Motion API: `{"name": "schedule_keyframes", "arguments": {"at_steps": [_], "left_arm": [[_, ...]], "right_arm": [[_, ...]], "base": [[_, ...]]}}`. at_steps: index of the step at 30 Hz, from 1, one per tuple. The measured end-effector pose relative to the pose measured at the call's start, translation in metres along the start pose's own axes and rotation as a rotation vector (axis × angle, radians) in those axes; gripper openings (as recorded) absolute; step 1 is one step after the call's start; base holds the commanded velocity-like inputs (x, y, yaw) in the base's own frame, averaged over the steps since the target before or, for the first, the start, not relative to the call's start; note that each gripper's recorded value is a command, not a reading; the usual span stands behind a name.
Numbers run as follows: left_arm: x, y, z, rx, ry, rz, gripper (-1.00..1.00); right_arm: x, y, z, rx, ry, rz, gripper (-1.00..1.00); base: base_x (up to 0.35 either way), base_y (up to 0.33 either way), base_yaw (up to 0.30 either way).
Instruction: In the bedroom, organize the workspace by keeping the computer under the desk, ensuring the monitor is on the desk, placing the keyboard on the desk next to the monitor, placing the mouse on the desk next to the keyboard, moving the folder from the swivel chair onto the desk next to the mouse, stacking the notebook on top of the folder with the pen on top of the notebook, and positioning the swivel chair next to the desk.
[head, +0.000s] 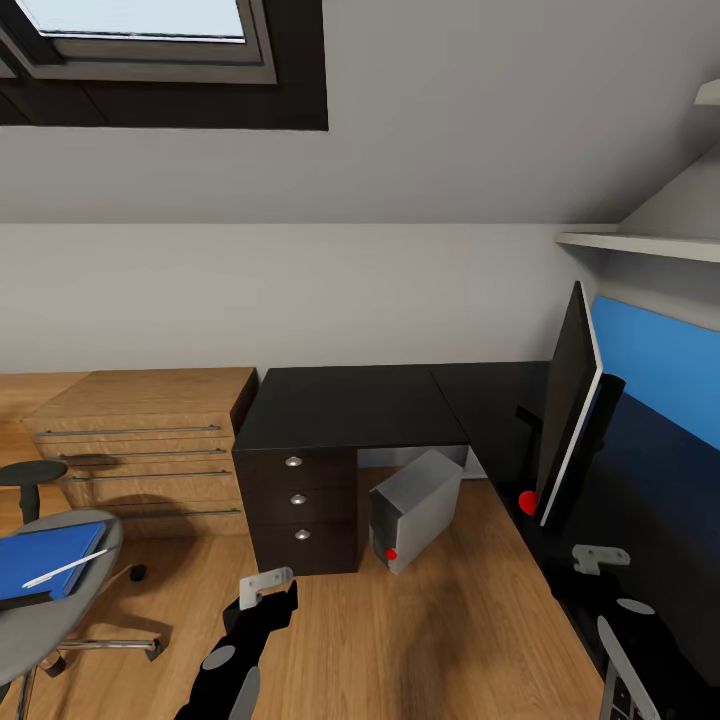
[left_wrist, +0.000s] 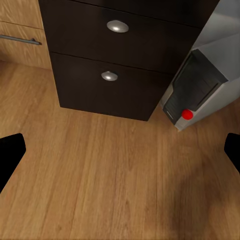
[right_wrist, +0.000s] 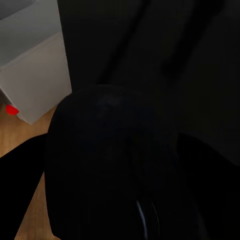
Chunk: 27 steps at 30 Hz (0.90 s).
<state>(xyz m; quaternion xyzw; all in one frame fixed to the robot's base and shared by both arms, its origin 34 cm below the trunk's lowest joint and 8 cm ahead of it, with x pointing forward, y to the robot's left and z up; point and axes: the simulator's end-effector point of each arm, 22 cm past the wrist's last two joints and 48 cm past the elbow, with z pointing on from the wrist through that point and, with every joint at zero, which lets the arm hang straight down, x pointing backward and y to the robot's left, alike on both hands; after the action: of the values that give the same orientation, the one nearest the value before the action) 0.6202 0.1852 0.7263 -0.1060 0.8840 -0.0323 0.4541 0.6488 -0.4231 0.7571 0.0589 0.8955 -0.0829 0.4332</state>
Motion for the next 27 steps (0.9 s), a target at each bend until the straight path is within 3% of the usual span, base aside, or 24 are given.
{"name": "schedule_keyframes", "arguments": {"at_steps": [11,20,27], "left_arm": [[0.003,0.002,0.001,-0.003,0.005,0.004,1.00],[0.003,0.002,0.001,-0.003,0.005,0.004,1.00],[0.002,0.003,0.001,-0.003,0.005,0.004,1.00]], "right_arm": [[-0.008,0.002,-0.003,-0.004,-0.012,-0.002,-1.00],[-0.006,0.006,-0.006,-0.010,0.020,-0.002,-1.00],[0.004,0.025,-0.006,-0.039,0.058,-0.038,-1.00]], "base": [[-0.072,0.000,0.000],[-0.046,0.000,0.000],[-0.001,0.000,0.000]]}}
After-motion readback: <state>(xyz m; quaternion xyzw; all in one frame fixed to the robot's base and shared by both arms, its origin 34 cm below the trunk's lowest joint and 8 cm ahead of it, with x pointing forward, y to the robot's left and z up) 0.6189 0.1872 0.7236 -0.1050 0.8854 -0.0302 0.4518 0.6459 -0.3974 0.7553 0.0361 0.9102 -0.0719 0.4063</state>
